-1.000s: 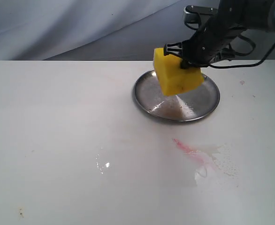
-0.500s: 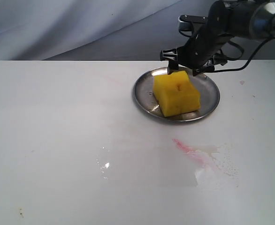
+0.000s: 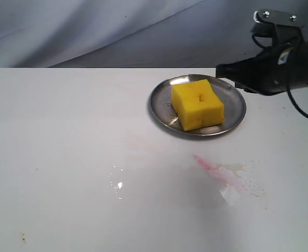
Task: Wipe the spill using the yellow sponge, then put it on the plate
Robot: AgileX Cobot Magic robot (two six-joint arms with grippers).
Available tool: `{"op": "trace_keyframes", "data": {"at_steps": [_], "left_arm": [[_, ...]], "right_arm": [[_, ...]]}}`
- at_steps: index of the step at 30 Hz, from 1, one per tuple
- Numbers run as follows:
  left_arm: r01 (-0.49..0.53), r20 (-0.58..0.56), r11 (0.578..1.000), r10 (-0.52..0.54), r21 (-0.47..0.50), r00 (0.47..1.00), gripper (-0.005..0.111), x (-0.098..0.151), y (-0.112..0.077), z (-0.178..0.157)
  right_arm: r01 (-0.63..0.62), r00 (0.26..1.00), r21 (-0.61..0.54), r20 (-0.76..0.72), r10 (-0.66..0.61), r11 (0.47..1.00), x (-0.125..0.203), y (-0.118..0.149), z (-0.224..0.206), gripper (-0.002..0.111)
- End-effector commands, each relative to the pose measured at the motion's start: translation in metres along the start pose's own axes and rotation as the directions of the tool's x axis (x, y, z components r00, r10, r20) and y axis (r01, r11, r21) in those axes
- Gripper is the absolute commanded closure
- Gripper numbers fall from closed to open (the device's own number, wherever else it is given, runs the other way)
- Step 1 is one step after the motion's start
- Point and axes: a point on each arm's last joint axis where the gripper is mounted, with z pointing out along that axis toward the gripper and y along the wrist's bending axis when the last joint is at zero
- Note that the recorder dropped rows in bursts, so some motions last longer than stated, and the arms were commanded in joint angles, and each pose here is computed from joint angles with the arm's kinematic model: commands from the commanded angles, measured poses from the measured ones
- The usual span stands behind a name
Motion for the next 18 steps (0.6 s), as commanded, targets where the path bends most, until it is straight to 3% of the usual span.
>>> {"op": "trace_keyframes", "data": {"at_steps": [1,5,18], "left_arm": [[-0.001,0.01,1.0,0.001,-0.001,1.0,0.107,-0.001,0.0,0.0],[-0.001,0.01,1.0,0.001,-0.001,1.0,0.107,-0.001,0.0,0.0],[-0.001,0.01,1.0,0.001,-0.001,1.0,0.107,-0.001,0.0,0.0]], "right_arm": [[-0.005,0.997,-0.012,0.075,0.006,1.0,0.032,-0.009,-0.042,0.108],[-0.008,0.993,-0.024,0.118,0.011,1.0,0.058,-0.015,-0.079,0.108],[-0.009,0.955,-0.073,0.296,0.03,0.997,0.113,-0.029,-0.136,0.108]]}}
